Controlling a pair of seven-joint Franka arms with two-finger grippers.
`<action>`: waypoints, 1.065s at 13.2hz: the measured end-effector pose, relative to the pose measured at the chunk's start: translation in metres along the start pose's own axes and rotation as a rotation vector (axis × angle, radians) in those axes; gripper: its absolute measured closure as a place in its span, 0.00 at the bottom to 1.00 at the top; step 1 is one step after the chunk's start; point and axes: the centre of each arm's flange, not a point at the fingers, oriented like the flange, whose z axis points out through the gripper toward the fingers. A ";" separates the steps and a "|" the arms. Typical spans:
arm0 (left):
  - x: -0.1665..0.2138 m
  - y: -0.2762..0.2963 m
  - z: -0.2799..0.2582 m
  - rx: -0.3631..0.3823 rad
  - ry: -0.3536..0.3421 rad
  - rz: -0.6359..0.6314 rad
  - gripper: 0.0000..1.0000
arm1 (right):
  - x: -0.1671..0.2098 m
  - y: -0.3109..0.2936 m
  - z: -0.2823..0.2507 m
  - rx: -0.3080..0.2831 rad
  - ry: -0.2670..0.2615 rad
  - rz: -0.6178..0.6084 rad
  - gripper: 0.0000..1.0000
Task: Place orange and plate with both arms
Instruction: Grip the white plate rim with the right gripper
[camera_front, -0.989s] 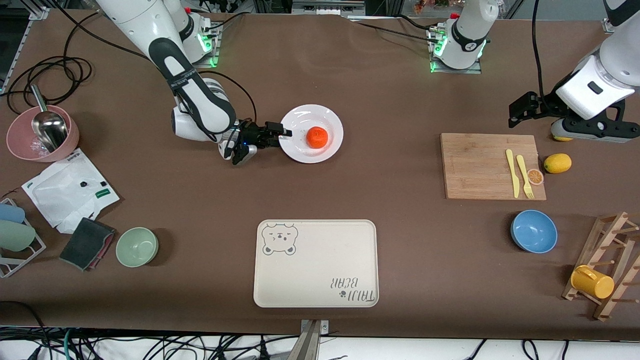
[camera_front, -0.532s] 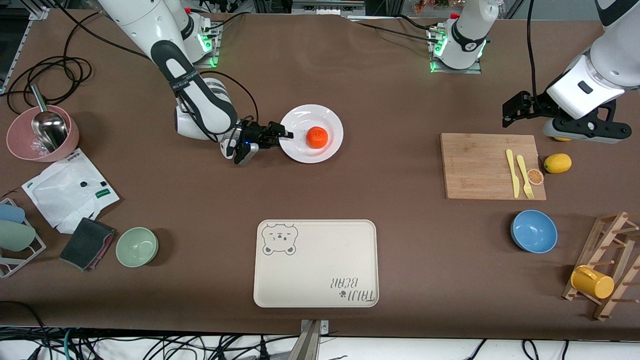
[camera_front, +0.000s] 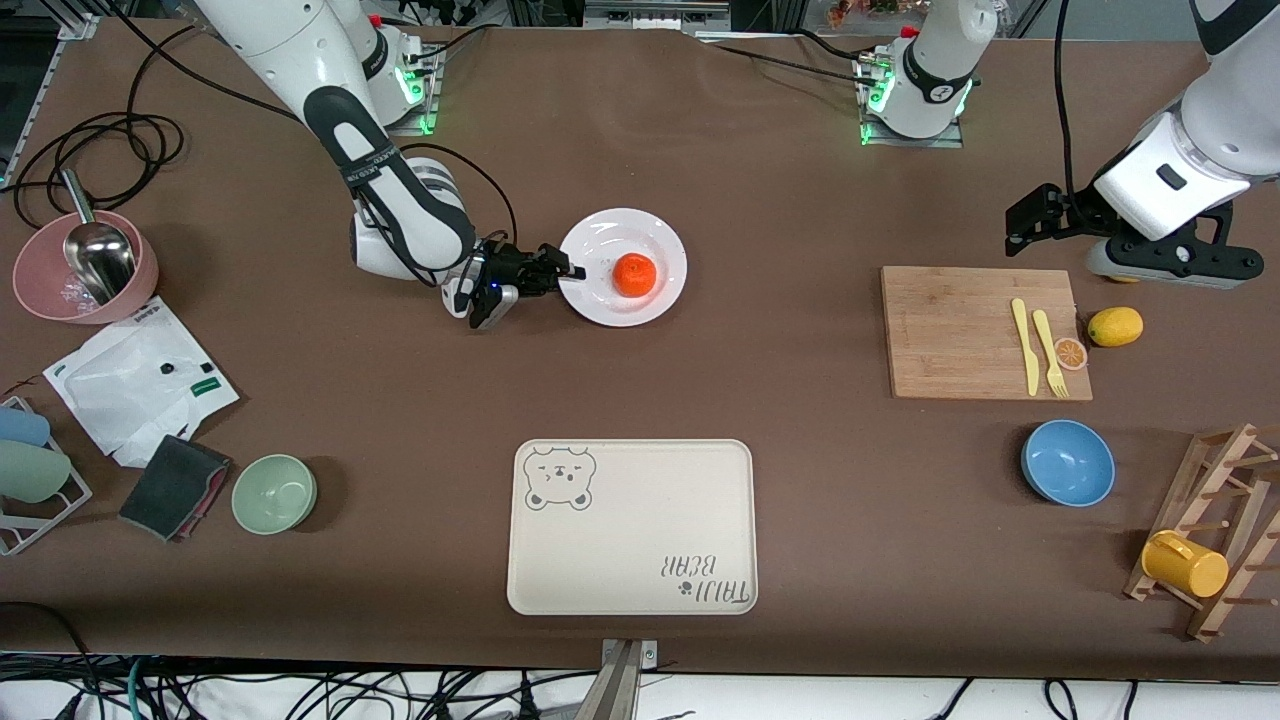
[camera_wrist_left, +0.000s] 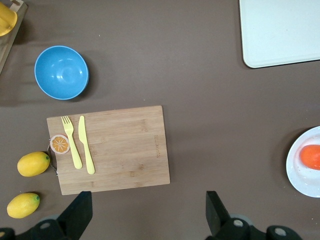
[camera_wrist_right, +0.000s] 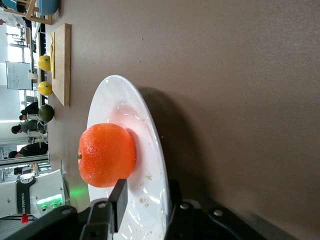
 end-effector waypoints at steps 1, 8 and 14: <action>0.000 -0.001 0.000 0.000 0.000 -0.001 0.00 | -0.001 0.001 0.001 0.002 0.004 -0.007 0.67; 0.000 -0.006 0.000 -0.001 0.000 -0.011 0.00 | -0.004 0.007 0.004 0.004 0.005 -0.018 0.90; 0.001 -0.007 0.000 -0.001 0.000 -0.012 0.00 | -0.004 0.007 0.005 0.009 0.016 -0.004 0.96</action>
